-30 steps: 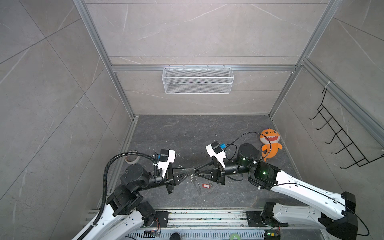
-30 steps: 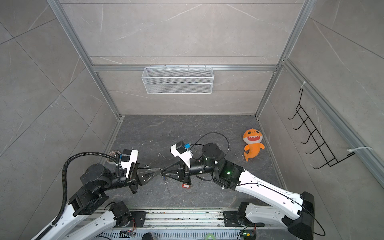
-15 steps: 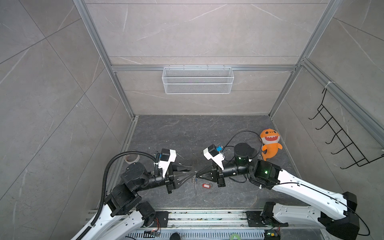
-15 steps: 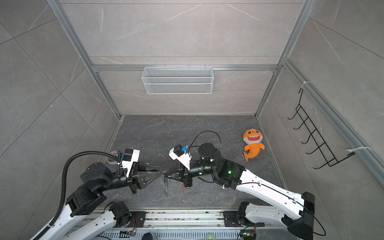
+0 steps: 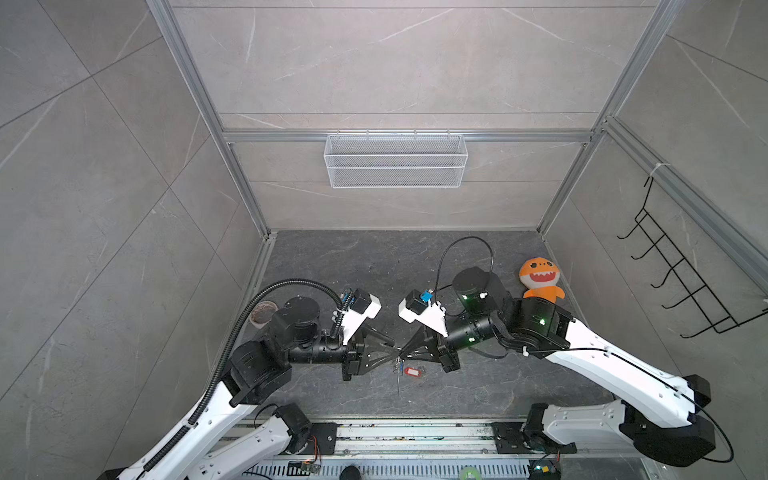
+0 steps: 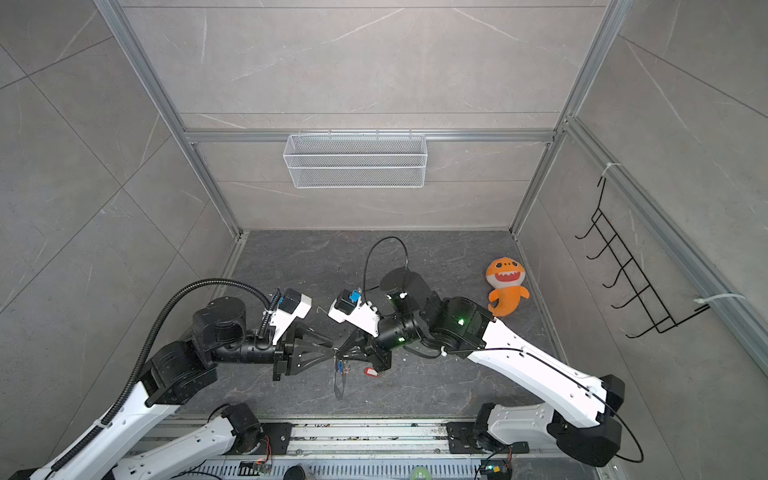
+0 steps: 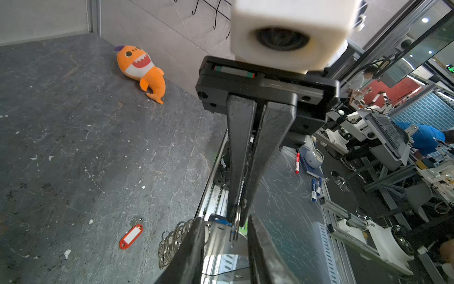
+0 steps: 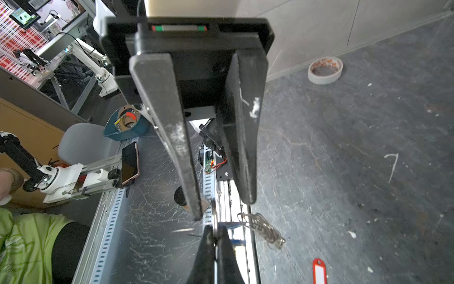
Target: Remove the keys from the keyring
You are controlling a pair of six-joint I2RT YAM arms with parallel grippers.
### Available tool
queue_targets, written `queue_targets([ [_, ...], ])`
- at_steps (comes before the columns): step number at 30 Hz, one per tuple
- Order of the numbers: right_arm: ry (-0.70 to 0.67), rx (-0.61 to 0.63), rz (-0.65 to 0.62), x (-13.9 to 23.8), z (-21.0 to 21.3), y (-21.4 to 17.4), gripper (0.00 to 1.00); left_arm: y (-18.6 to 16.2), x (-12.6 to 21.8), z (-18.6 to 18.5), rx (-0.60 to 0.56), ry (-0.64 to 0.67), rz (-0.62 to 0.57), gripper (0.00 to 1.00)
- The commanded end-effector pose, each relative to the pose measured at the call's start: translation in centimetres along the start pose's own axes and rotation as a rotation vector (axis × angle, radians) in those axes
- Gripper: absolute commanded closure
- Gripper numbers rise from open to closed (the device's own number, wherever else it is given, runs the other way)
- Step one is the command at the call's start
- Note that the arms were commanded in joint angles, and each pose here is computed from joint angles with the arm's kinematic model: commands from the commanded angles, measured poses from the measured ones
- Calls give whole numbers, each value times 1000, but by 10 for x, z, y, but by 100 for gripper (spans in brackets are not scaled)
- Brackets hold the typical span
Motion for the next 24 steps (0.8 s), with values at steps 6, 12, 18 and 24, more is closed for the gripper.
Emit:
queue_targets([
  [6, -2, 20, 36, 8, 3, 4, 100, 5, 2, -15, -36, -72, 18, 84],
  [12, -1, 12, 36, 7, 1, 6, 100, 9, -1, -17, -33, -101, 4, 90],
  [18, -4, 10, 32, 6, 0, 8, 100, 10, -6, -16, -26, -120, 1, 91],
  [24, -13, 17, -22, 7, 0, 16, 98, 14, -3, -13, -54, -100, -66, 100],
])
Point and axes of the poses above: each gripper's point midway between its finger pads, its own x axis back along the fingers, its own z axis along the line the jaws close on, y = z × x, the point moved 2 cm from there along x, back along the fingers, and after that the axes turned 9 degrees about x, right-handed, at the moved point
